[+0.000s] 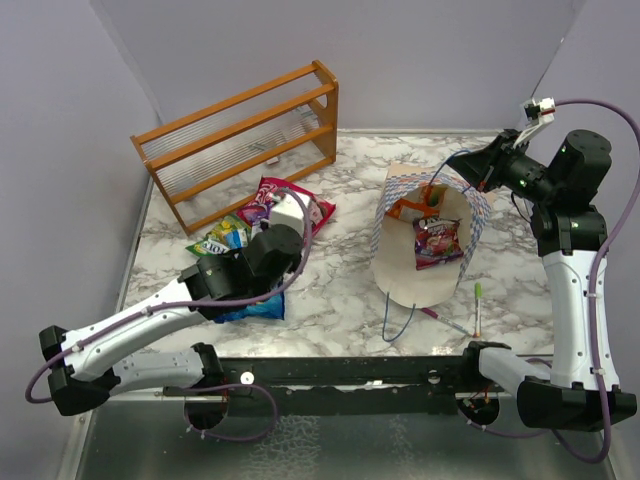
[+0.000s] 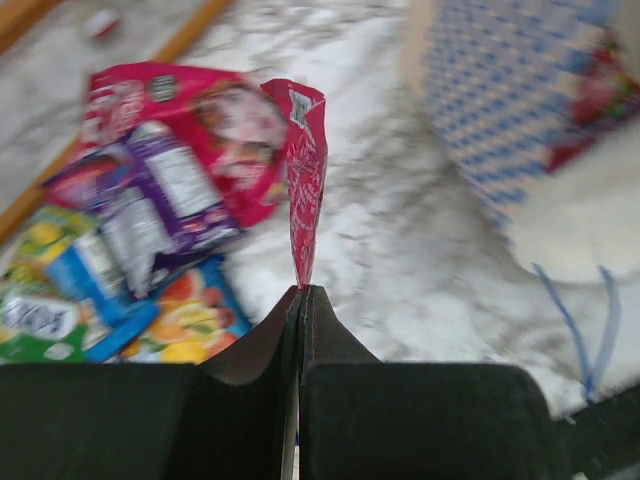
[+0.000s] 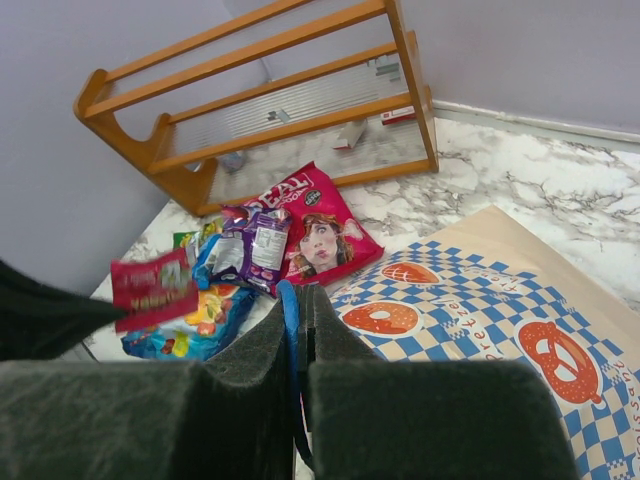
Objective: Take the snacks out of the paper bag
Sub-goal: Place the snack at the center of the board.
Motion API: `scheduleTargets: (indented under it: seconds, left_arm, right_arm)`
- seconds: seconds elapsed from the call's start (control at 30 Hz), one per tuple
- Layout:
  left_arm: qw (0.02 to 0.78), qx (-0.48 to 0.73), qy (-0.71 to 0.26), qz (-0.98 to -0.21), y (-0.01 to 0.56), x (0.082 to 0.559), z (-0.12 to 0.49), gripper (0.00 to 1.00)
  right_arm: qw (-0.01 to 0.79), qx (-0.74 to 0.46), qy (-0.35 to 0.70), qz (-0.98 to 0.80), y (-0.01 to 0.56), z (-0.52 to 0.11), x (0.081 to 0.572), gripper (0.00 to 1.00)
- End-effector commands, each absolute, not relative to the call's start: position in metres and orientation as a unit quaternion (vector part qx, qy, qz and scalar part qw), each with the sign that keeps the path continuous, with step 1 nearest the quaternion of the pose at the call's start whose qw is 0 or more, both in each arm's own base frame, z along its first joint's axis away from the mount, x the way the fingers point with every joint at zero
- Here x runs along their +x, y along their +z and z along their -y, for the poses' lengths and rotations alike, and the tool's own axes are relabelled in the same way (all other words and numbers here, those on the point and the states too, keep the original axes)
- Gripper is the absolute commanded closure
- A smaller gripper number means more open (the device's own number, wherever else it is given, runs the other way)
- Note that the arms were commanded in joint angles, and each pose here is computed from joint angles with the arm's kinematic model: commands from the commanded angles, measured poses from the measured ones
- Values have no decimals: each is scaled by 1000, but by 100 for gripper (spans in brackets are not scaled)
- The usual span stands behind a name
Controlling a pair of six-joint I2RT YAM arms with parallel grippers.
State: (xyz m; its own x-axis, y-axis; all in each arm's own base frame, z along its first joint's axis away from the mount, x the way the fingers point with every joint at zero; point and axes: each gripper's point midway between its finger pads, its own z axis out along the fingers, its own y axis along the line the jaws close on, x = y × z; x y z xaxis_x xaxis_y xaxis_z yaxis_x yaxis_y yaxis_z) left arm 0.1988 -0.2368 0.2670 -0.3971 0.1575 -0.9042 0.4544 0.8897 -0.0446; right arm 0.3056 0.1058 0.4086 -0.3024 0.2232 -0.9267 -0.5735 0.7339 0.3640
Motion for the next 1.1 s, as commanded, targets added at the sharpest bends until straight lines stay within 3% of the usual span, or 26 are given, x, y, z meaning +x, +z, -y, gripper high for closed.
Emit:
scheduleTargets:
  seconds: [0.0, 0.23, 0.57, 0.8, 1.07]
  left_arm:
    - [525, 56, -15, -849, 263, 236, 152, 100]
    - [462, -26, 110, -879, 215, 271, 78, 100]
    - [393, 6, 183, -901, 169, 306, 54, 100]
    - [326, 41, 115, -937, 124, 299, 84, 100]
    - [360, 53, 42, -931, 162, 301, 106, 61]
  right_arm:
    - [588, -128, 343, -721, 416, -106, 303, 99]
    - [589, -129, 341, -722, 417, -106, 302, 99]
    - [589, -129, 340, -722, 416, -105, 301, 99]
    - [588, -129, 341, -722, 415, -106, 302, 99]
    - [588, -132, 344, -720, 419, -107, 303, 99]
